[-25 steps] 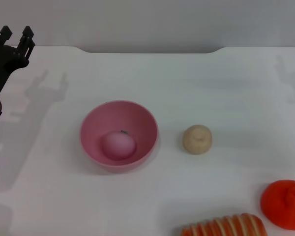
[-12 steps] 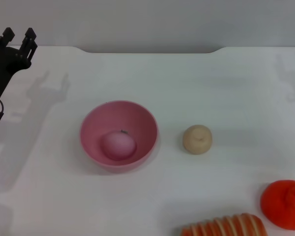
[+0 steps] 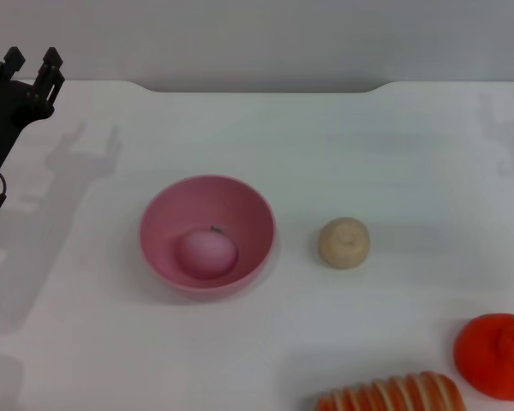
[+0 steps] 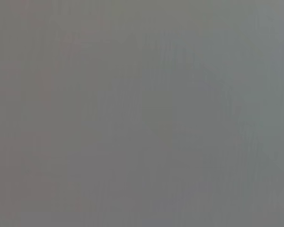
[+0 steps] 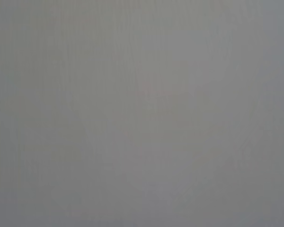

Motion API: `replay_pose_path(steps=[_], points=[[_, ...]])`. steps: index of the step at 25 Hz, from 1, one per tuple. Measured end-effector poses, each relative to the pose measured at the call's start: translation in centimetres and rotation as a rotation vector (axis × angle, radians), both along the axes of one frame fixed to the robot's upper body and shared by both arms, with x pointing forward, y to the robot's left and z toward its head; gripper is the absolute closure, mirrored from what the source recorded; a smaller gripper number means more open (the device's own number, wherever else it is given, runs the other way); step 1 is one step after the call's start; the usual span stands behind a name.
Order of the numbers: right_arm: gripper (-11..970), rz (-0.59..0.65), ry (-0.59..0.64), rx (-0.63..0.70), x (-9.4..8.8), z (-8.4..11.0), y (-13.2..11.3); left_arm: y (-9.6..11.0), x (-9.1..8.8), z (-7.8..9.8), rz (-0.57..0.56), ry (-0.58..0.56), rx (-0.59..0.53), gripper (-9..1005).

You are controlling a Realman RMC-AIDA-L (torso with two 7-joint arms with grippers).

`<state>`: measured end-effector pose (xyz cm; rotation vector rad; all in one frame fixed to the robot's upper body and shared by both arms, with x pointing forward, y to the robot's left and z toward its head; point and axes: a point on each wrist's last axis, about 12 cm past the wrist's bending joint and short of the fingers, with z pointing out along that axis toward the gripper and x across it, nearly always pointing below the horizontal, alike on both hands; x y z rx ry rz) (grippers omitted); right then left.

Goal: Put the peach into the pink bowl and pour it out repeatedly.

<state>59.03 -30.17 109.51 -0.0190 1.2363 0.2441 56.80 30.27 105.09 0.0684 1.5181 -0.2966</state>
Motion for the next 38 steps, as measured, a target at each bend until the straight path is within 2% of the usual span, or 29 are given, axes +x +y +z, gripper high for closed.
replay_pose_path(steps=[38], points=[[341, 0.005, -0.004, -0.005, 0.22, 0.14, 0.31, 0.07, -0.36, -0.27, -0.002, 0.006, -0.001, 451]])
